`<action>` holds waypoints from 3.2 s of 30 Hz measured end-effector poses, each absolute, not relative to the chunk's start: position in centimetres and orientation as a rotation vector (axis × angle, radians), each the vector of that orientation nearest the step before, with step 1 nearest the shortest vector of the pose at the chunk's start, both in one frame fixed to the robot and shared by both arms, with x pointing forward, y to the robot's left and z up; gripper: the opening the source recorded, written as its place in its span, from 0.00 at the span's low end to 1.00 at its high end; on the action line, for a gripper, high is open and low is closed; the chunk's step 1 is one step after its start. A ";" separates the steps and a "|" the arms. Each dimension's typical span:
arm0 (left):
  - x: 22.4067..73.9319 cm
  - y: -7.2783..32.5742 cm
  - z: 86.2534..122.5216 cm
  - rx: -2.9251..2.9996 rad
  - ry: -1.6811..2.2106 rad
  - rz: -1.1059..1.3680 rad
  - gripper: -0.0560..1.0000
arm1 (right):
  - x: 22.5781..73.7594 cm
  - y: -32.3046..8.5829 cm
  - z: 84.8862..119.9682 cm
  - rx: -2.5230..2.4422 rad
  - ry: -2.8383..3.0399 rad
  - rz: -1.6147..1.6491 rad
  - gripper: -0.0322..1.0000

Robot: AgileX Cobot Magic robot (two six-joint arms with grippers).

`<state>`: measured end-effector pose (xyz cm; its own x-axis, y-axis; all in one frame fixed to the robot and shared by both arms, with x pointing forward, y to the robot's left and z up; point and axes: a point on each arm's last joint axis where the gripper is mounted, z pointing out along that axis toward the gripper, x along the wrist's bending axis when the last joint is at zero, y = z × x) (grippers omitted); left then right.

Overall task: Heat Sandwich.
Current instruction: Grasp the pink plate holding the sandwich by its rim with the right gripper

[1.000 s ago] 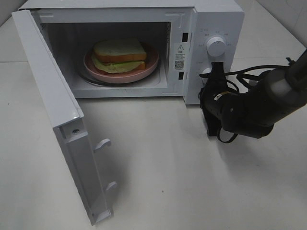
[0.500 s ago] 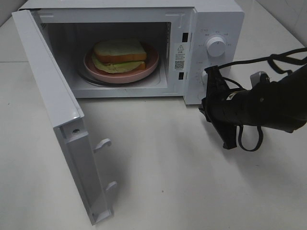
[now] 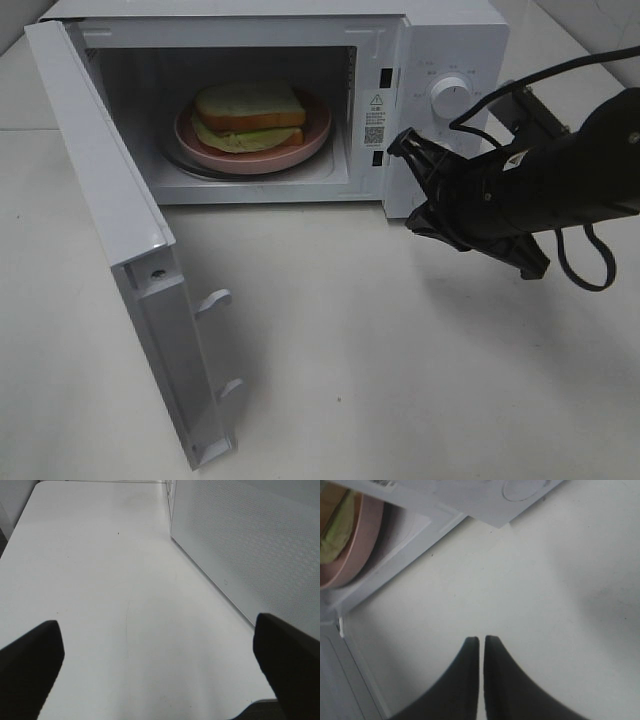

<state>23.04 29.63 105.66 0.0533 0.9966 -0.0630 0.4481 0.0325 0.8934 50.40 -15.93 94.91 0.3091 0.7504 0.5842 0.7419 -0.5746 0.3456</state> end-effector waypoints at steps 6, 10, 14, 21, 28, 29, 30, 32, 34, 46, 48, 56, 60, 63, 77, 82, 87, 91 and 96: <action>23.0 29.6 105.7 1.531 1.509 0.866 0.98 | 48.7 -16.1 96.7 2.348 1.758 1.063 0.12; 23.0 29.6 105.7 1.531 1.509 0.866 0.98 | 48.3 -16.0 97.4 2.271 1.909 0.978 0.13; 23.0 29.6 105.7 1.531 1.509 0.866 0.98 | 48.4 -15.9 98.2 2.185 2.030 0.897 0.13; 23.0 29.6 105.7 1.531 1.509 0.866 0.98 | 48.6 -16.2 99.9 1.720 2.410 0.622 0.14; 23.0 29.6 105.7 1.531 1.509 0.866 0.98 | 48.1 -16.5 100.2 1.225 2.708 0.456 0.15; 23.0 29.6 105.7 1.531 1.509 0.866 0.98 | 48.0 -16.5 100.2 1.142 2.741 0.439 0.15; 23.0 29.6 105.7 1.531 1.509 0.866 0.98 | 48.0 -16.5 100.2 1.076 2.765 0.426 0.15; 23.0 29.6 105.7 1.531 1.509 0.866 0.98 | 47.9 -16.6 100.2 0.926 2.812 0.404 0.15; 23.0 29.6 105.7 1.531 1.509 0.866 0.98 | 47.9 -16.6 100.2 0.750 2.853 0.384 0.16; 23.0 29.6 105.7 1.531 1.509 0.866 0.98 | 48.0 -16.9 100.2 0.220 2.889 0.274 0.41; 23.0 29.6 105.7 1.531 1.509 0.866 0.98 | 48.1 -17.0 100.2 0.195 2.880 0.253 0.50; 23.0 29.6 105.7 1.531 1.509 0.866 0.98 | 48.3 -17.2 100.2 0.134 2.863 0.210 0.88; 23.0 29.6 105.7 1.531 1.509 0.866 0.98 | 48.5 -17.5 100.2 0.084 2.843 0.156 0.93; 23.0 29.6 105.7 1.531 1.509 0.866 0.98 | 48.7 -17.7 100.2 0.052 2.819 0.131 0.93; 23.0 29.6 105.7 1.531 1.509 0.866 0.98 | 50.4 -15.8 101.6 -0.075 2.734 0.138 0.90; 23.0 29.6 105.7 1.531 1.509 0.866 0.98 | 51.4 -14.2 101.9 -0.124 2.713 0.147 0.89; 23.0 29.6 105.7 1.531 1.509 0.866 0.98 | 53.0 -12.5 101.8 -0.173 2.690 0.148 0.88; 23.0 29.6 105.7 1.531 1.509 0.866 0.98 | 54.3 -10.8 101.8 -0.228 2.655 0.159 0.87; 23.0 29.6 105.7 1.531 1.509 0.866 0.98 | 55.4 -9.3 101.6 -0.254 2.605 0.202 0.86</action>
<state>23.04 29.63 105.66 0.0533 0.9966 -0.0630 0.4481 0.0325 0.8934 55.42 -9.27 101.59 -0.8521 -0.1414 -0.5039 -0.2175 0.9714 0.0953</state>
